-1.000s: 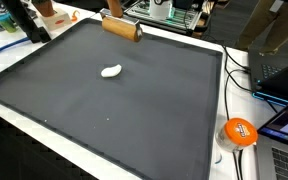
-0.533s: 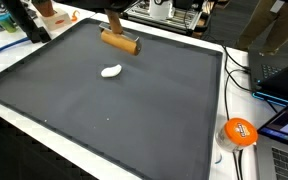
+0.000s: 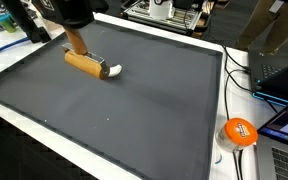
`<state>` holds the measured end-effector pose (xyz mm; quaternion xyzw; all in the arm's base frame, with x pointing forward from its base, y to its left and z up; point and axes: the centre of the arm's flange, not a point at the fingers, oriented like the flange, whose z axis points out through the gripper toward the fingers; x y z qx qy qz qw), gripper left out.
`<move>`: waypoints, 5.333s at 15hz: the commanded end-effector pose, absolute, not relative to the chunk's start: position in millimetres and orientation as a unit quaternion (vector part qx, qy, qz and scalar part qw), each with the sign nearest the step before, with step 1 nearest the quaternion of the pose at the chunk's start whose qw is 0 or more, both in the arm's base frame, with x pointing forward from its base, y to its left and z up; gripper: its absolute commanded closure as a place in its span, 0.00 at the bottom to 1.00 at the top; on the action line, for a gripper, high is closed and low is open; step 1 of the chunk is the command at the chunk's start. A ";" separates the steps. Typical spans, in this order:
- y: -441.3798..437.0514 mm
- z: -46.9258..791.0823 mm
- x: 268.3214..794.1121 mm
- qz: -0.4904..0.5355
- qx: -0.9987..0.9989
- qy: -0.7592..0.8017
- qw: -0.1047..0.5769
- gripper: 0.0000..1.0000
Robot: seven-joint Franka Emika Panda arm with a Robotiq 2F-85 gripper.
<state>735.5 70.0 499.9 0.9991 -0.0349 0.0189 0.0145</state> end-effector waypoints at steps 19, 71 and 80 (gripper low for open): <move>61.4 471.6 731.3 -0.036 0.998 -0.045 0.029 0.53; 103.3 399.0 791.0 -0.121 0.990 0.008 0.073 0.78; 109.0 390.0 795.4 -0.150 0.986 0.030 0.068 0.78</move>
